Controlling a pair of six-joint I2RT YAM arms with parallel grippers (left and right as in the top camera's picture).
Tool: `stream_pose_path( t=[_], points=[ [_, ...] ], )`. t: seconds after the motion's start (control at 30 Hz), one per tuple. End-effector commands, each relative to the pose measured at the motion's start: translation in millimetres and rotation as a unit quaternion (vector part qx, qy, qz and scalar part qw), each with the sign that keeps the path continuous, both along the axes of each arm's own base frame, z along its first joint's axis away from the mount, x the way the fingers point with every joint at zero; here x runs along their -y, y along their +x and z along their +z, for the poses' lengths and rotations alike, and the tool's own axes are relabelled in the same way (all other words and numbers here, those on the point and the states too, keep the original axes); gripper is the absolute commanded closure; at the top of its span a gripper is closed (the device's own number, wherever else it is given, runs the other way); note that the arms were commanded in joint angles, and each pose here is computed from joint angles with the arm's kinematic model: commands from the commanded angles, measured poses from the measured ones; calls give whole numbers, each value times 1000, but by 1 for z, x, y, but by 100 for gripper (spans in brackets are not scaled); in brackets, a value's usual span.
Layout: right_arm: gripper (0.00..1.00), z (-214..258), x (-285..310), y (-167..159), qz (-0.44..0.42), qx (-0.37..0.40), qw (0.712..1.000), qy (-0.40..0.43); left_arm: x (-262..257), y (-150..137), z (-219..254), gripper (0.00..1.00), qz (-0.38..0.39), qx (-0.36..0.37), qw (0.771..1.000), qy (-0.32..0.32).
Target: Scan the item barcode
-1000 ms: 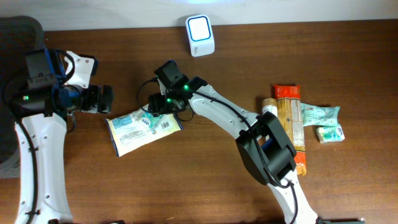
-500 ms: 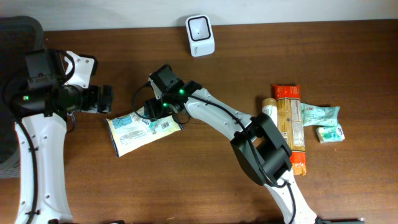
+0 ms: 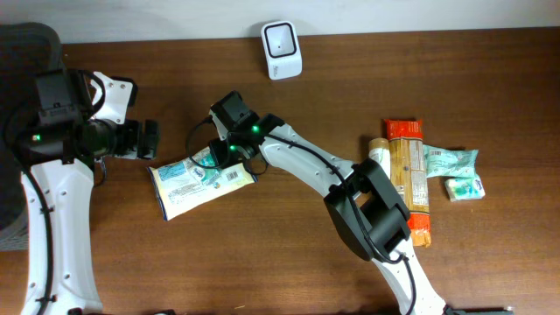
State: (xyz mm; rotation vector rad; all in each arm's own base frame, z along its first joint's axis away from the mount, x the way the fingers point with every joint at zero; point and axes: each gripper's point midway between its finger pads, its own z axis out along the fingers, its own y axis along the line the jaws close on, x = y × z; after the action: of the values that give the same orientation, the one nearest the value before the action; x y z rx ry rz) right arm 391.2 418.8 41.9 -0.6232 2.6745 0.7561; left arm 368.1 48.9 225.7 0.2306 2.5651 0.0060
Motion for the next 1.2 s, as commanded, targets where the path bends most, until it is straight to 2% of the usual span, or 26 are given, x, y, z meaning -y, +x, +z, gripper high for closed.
stream_pose_path(
  t=[0.0,0.27,0.37,0.4,0.43,0.47,0.5,0.53,0.6,0.7,1.0,1.17],
  points=[
    [96,-9,3,1,-2,-1,1000,-15,1,1,6,1,-8,9,1000,1],
    [96,74,43,-8,-37,-13,999,-28,1,1,6,1,-8,9,1000,1],
    [96,72,62,-22,-26,-43,997,-56,1,1,6,1,-8,9,1000,1],
    [88,74,59,-18,22,-5,998,-57,1,1,6,1,-8,9,1000,1],
    [59,78,53,-11,71,42,995,-54,1,1,6,1,-8,9,1000,1],
    [39,79,45,-5,117,87,988,-51,1,1,6,1,-8,9,1000,1],
    [31,78,40,0,144,115,982,-50,1,1,6,1,-8,9,1000,1],
    [28,73,36,4,158,128,978,-51,1,1,6,1,-8,9,1000,1],
    [28,54,28,12,169,136,975,-49,1,1,6,1,-8,9,1000,1],
    [31,46,11,5,201,131,971,-8,1,1,6,1,-8,9,1000,1],
    [32,21,-2,-2,219,110,969,12,1,1,6,1,-8,9,1000,1],
    [43,11,-1,-13,227,80,970,17,1,1,6,1,-8,9,1000,1]
  ],
)
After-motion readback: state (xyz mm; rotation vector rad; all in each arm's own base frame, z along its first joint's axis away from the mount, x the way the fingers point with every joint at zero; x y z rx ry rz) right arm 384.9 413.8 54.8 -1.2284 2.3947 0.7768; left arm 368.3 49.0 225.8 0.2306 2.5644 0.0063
